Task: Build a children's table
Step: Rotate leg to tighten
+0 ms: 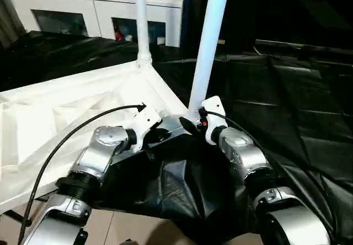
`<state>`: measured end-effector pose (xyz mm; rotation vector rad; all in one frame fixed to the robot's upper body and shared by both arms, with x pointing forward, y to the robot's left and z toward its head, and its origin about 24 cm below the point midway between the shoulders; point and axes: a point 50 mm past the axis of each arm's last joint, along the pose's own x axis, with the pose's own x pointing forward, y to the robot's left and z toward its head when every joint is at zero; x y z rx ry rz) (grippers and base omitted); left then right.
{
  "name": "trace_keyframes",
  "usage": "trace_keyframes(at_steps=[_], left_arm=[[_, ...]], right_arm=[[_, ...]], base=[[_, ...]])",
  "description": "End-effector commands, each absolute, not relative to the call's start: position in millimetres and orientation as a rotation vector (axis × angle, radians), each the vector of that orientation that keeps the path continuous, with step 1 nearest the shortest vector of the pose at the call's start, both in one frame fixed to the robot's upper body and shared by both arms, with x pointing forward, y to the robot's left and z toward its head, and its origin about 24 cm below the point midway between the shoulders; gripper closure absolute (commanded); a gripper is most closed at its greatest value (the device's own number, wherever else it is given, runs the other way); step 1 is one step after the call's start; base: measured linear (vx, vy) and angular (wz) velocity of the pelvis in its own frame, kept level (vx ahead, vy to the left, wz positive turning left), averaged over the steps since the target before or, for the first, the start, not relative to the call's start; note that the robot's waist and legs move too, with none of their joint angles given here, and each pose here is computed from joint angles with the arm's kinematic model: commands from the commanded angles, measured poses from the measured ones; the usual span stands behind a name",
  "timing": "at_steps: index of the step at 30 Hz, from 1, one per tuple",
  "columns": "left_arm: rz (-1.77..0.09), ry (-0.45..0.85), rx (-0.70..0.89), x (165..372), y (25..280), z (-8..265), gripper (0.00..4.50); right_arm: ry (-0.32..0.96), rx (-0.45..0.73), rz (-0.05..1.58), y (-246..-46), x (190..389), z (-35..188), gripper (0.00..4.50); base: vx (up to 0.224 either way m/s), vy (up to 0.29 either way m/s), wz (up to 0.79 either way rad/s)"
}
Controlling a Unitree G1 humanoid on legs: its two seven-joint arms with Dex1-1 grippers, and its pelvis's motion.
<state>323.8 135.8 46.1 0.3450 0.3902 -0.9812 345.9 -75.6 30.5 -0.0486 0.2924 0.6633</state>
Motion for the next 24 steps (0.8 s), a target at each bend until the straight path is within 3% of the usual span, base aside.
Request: trace_keyframes(at_steps=[1,5,6,8,11,15,18,24], left_arm=[[-1.136,0.283,0.308,315.7,114.5,54.3,4.5],[-1.269,0.304,0.365,303.0,130.2,54.2,4.5],[-1.269,0.304,0.365,303.0,130.2,54.2,4.5],[-1.264,0.313,0.4,303.7,147.4,56.7,4.5],[-1.271,0.324,0.431,303.2,158.0,58.3,4.5],[-1.258,0.34,0.459,302.6,168.5,59.8,4.5],[-1.234,0.337,0.455,302.7,172.6,61.2,3.95],[-1.256,0.269,0.394,299.9,168.3,71.1,3.55]], right_arm=[[0.251,-0.068,0.869,-49.6,337.4,38.8,0.58],[0.211,-0.117,0.994,-75.6,330.0,47.6,0.58],[0.211,-0.117,0.994,-75.6,330.0,47.6,0.58],[0.206,-0.134,1.086,-102.1,318.8,54.2,0.58],[0.218,-0.152,1.149,-116.3,309.8,56.7,0.58],[0.236,-0.169,1.206,-127.9,300.3,58.8,0.58],[0.248,-0.181,1.231,-133.0,293.2,60.8,0.58],[0.254,-0.187,1.224,-138.4,288.6,65.4,0.58]], base=[[0.0,0.0,0.0],[0.0,0.0,0.0],[0.0,0.0,0.0],[0.0,0.0,0.0],[0.0,0.0,0.0],[0.0,0.0,0.0],[0.0,0.0,0.0],[0.0,0.0,0.0]])
